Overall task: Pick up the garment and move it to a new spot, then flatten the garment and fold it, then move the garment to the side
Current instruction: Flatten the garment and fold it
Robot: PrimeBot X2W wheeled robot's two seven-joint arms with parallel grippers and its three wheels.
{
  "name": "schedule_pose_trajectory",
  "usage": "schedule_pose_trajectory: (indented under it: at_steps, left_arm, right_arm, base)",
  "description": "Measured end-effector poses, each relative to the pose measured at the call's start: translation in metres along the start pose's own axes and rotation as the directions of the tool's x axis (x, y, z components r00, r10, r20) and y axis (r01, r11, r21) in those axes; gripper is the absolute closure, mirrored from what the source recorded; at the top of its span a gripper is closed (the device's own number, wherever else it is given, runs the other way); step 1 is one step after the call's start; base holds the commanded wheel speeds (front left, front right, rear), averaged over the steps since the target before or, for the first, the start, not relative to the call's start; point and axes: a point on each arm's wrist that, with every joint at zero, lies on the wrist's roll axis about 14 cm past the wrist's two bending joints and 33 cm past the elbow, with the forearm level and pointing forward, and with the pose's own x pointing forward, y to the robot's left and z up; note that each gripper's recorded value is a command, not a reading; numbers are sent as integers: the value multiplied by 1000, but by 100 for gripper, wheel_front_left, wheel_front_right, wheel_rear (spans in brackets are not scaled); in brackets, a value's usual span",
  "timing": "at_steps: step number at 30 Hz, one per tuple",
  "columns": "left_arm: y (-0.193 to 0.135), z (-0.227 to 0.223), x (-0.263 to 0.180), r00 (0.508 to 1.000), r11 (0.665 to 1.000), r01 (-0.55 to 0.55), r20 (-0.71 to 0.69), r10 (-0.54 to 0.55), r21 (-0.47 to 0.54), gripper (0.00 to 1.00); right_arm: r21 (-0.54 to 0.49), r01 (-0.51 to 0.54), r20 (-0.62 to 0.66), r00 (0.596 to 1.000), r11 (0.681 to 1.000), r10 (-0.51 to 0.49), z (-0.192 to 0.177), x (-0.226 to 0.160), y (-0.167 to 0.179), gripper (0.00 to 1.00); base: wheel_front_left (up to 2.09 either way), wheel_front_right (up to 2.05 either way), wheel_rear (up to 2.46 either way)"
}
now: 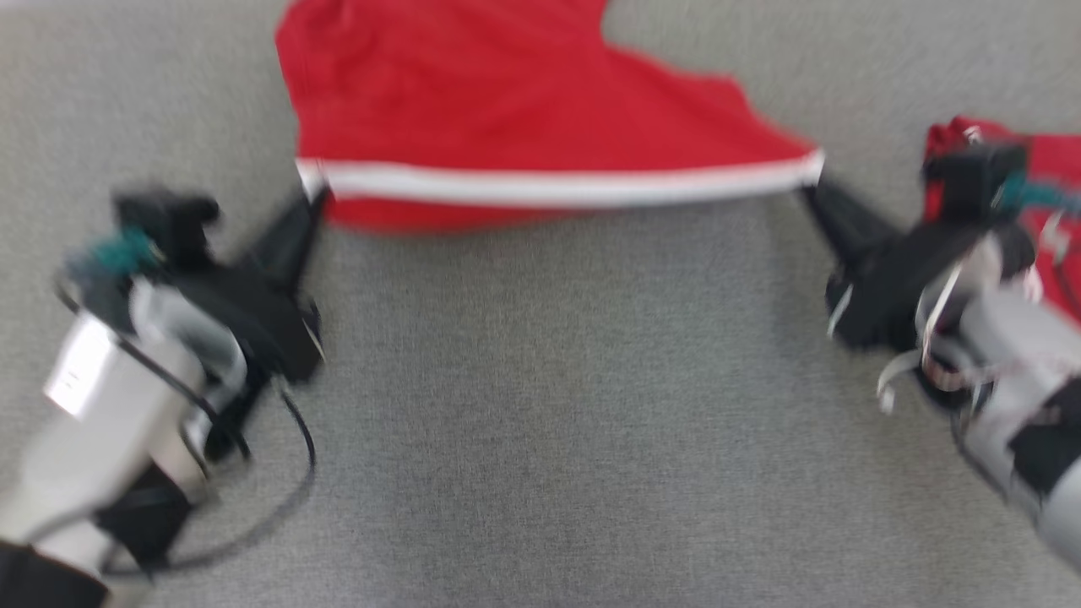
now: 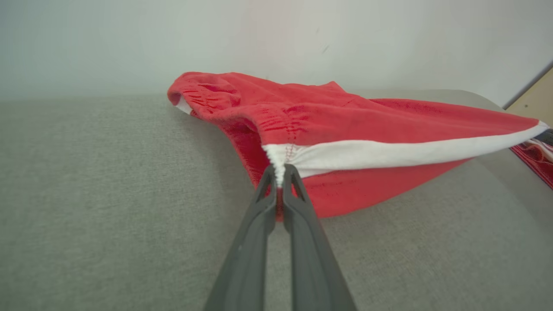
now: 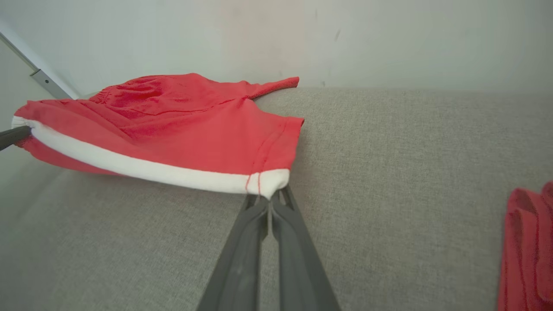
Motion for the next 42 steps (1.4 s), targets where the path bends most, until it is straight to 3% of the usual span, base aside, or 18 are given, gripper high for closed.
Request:
schedule_pose_trajectory:
  at_steps: [11,25,32,42]
  left_arm:
    - [-65,-45,-61,992,995,103,-77,-103,6,100]
    - [-89,-84,-141,993,1000,28,-114,-28,-5,100]
    - [-76,-87,-161,993,999,-34,-111,37,26,100]
    - [-80,-96,-166,990,999,-45,-135,47,14,100]
  right_arm:
    - [-48,-54,-93,994,997,49,-41,-76,26,100]
    - [38,-36,-176,984,999,42,-101,-157,60,100]
    - [45,-54,-149,987,998,60,-98,-164,77,100]
    - [54,-17,-234,972,998,29,-124,-176,80,100]
  base:
    - [0,0,0]
    - [0,0,0]
    - [0,0,0]
    - [0,0,0]
